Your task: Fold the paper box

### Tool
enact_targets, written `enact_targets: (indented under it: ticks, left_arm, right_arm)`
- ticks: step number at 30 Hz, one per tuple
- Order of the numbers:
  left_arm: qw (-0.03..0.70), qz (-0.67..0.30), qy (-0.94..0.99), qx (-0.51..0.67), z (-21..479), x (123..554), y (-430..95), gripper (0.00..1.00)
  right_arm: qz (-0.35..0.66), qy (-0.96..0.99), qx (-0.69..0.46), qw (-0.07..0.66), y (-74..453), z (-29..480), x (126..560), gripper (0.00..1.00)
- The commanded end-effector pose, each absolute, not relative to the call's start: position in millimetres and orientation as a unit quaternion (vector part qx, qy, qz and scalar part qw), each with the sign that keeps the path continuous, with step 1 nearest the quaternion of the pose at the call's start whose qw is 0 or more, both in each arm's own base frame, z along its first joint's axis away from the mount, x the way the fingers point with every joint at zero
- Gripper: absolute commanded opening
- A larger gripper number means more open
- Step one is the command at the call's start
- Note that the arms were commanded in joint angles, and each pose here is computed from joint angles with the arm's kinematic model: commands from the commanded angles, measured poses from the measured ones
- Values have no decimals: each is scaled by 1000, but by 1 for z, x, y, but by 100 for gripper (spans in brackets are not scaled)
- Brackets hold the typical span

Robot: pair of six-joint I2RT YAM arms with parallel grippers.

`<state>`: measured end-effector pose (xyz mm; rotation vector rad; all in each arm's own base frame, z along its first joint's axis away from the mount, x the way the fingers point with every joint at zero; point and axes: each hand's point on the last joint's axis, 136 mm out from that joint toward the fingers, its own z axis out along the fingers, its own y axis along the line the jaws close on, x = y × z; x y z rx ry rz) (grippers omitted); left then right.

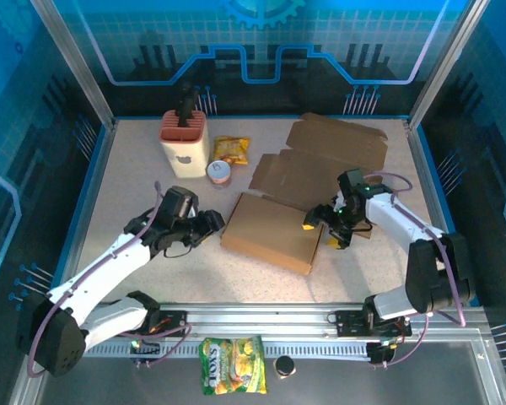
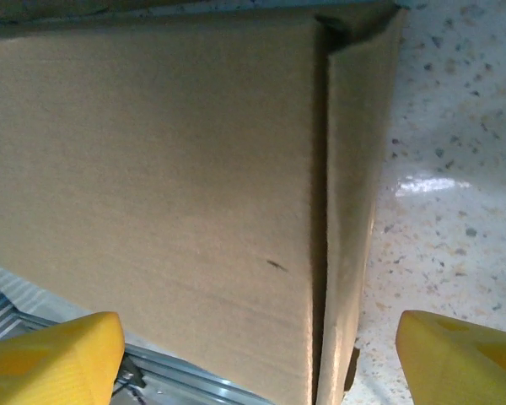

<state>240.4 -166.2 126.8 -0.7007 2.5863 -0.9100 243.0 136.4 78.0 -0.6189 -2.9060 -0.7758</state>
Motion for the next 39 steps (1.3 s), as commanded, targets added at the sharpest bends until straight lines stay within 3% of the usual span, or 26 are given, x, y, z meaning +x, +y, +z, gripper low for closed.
enact_targets:
  ticks: [1,19,25,31,39]
  left_arm:
    - [134,-392,856,-311,135,248,-184,56]
    - [101,-318,872,-358,66,247,-184,56]
    - [141,-323,860,-369,54,266,-183,52]
    - [155,-331,851,-377,35,275,-185,31]
    - [157,-320,850,-388,24,267,-182,19]
  right_arm:
    - [-232,-957,-166,42,138,75,243,84]
    - [-207,-966,-139,67,139,59,247,80]
    - [-197,-969,-123,81,142,53,246,79]
    - [-194,-971,-105,88,146,49,250,74]
    - [-187,-975,-78,96,161,45,254,68]
